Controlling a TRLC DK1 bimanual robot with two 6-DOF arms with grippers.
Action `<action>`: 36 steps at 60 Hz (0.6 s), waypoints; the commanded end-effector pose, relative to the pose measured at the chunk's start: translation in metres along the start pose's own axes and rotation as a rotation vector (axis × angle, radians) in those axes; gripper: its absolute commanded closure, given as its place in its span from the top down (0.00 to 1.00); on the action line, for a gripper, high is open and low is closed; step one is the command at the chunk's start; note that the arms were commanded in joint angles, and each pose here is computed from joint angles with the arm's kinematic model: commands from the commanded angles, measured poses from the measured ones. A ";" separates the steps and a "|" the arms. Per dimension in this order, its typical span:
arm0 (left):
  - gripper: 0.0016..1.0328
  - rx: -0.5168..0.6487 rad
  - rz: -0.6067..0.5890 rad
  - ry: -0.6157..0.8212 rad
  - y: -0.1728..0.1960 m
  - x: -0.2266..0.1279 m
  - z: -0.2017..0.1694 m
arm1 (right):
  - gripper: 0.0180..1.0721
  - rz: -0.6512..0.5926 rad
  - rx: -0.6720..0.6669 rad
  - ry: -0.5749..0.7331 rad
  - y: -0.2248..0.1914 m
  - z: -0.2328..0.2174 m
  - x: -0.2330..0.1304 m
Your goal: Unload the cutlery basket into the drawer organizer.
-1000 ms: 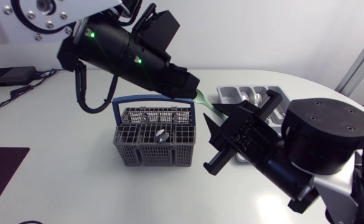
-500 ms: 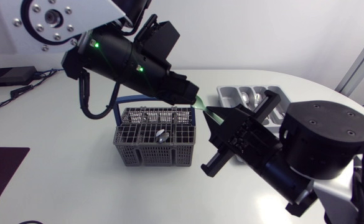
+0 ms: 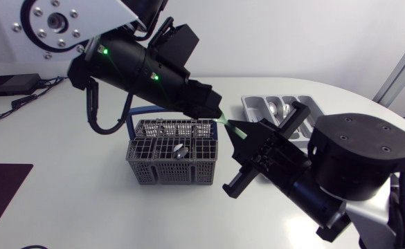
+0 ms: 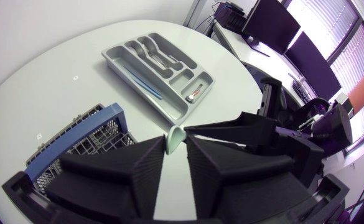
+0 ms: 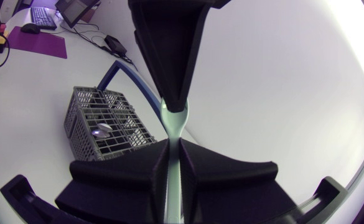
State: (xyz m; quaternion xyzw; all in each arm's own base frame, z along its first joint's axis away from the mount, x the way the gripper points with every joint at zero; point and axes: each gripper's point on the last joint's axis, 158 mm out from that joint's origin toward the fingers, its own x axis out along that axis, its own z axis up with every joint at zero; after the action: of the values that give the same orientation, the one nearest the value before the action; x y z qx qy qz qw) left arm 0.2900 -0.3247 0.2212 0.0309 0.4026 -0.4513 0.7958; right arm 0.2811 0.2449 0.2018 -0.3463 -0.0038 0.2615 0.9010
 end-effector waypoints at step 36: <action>0.90 0.226 0.139 -0.116 0.051 -0.076 0.029 | 0.06 0.258 0.066 0.077 -0.039 -0.095 -0.060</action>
State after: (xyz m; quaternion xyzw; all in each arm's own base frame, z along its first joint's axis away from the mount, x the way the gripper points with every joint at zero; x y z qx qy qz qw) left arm 0.3297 -0.2555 0.2832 0.0754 0.3088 -0.4180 0.8510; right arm 0.2636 0.1555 0.1887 -0.3123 0.0552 0.3589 0.8778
